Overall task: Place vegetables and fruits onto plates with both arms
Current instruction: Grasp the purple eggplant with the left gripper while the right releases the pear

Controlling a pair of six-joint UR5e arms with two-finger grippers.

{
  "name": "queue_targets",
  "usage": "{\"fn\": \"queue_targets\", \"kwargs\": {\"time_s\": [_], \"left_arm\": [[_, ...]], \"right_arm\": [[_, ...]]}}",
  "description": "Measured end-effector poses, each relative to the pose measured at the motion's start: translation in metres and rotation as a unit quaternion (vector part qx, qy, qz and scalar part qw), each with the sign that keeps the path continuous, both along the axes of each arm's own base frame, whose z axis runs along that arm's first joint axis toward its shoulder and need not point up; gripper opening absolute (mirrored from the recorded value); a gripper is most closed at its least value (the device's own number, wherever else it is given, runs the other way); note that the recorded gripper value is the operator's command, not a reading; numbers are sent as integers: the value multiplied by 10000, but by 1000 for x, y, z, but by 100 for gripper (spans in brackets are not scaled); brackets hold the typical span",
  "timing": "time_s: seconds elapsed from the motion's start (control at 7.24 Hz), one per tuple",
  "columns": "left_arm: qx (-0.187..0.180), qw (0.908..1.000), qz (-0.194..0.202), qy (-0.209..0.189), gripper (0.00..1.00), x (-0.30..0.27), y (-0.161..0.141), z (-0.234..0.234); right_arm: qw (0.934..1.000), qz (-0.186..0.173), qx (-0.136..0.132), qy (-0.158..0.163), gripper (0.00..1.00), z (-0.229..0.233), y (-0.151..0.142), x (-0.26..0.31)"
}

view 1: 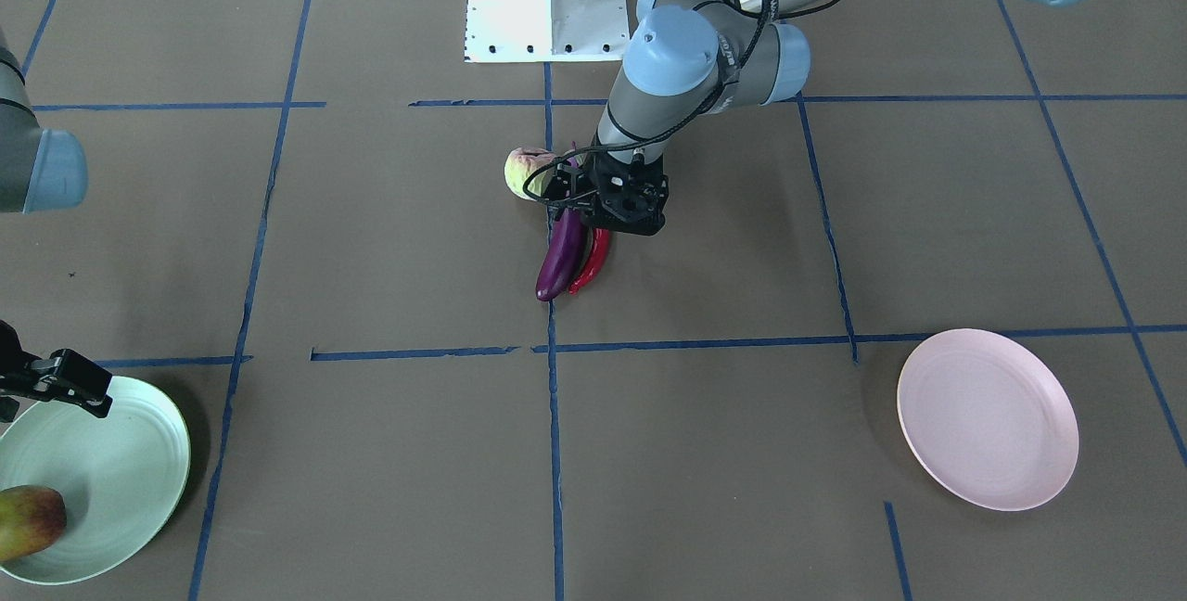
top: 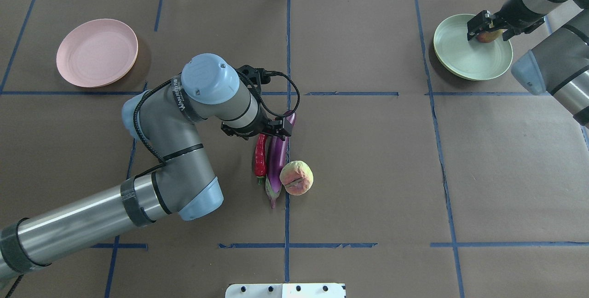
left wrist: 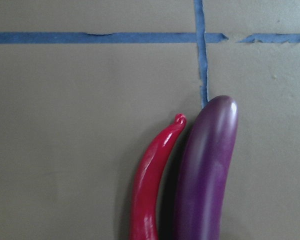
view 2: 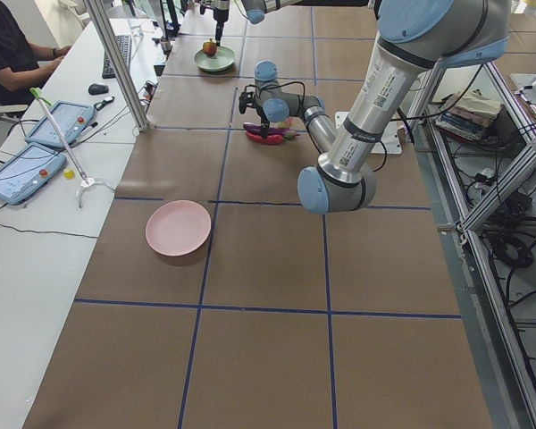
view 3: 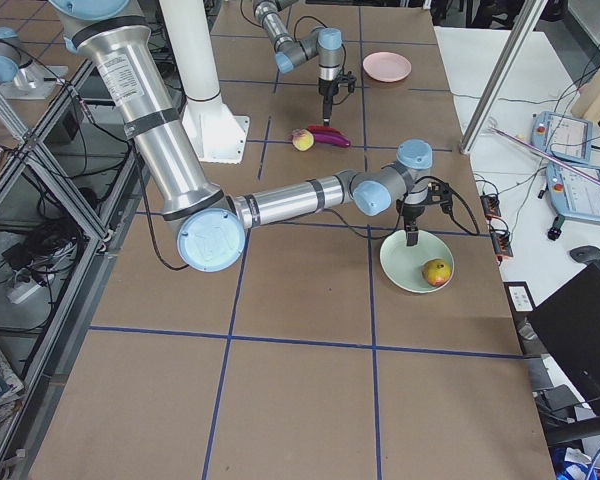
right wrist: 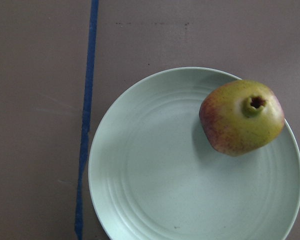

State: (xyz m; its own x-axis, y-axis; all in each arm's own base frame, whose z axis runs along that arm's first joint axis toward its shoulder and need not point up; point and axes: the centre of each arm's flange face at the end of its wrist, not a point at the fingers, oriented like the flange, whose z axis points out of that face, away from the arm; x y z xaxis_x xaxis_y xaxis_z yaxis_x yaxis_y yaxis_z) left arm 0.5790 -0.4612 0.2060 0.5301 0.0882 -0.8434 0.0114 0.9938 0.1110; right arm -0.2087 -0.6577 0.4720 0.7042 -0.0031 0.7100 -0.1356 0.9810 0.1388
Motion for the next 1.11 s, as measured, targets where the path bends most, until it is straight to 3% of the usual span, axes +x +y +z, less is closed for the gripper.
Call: {"fn": "queue_targets", "kwargs": {"time_s": [0.41,0.55,0.69,0.83,1.11], "left_arm": [[131,9998,-64,-141,67,39,2,-8],[143,9996,-71,-211,43,47,6,-4],[144,9995,-81,-251,5,51,7,-1],[144,9995,-96,-250,0,51,7,-2],[154,9996,-211,-110,0,42,-1,-17]], "right_arm": [[10000,-31,21,-70,100,-5,4,1],[10000,-41,14,-87,100,-4,5,1],[9999,-56,1,-109,100,-4,7,0],[9999,-49,-2,-132,100,-6,8,0],[9993,-49,-18,-367,100,-25,16,-1]]}}
